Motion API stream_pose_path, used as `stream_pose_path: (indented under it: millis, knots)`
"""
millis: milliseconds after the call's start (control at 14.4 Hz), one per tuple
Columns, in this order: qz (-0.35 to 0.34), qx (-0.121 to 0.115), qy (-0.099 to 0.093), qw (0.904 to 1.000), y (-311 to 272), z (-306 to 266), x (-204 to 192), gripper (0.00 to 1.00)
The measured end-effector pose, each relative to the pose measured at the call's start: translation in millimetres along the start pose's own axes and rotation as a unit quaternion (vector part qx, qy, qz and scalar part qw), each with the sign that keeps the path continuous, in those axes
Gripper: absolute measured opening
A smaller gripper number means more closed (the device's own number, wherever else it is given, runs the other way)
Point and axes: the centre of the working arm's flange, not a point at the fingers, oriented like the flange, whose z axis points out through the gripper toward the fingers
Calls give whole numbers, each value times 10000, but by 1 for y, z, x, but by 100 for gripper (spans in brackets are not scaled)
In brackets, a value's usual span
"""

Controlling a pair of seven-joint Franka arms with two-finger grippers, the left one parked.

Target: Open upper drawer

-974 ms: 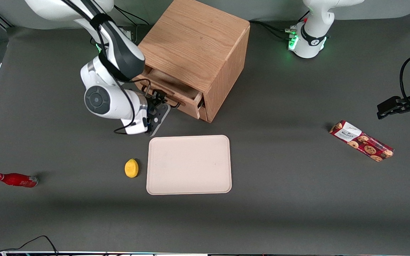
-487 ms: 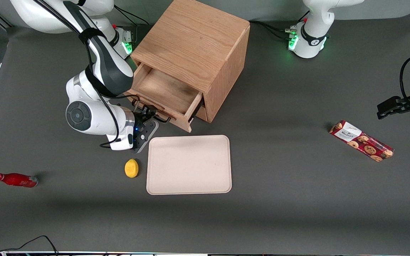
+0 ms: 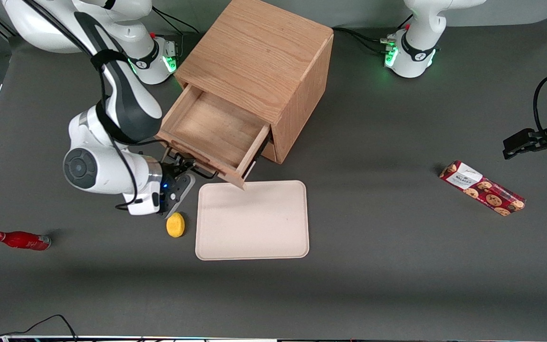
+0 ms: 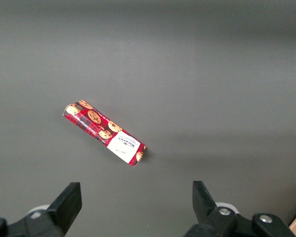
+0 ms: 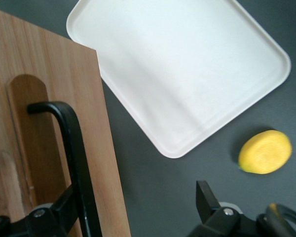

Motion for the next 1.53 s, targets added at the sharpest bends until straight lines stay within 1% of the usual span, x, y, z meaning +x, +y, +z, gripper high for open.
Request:
stream_pose_path:
  millis: [348, 626, 904, 1113, 1252, 1322, 1461, 1530]
  knots:
    - [-112, -71, 74, 9999, 19, -8, -3, 100]
    - [-204, -212, -15, 9996, 37, -22, -4, 100]
    - [-271, -283, 6, 9992, 57, -37, -6, 100]
    - [-293, -280, -39, 9992, 64, -55, -12, 100]
    - [-323, -265, -79, 9991, 58, -78, -14, 100]
    - [-355, -300, -84, 9989, 51, -96, -15, 100]
    - [-346, -496, 3, 9982, 28, -145, -25, 100]
    - [-192, -595, 41, 9980, 11, -173, -35, 100]
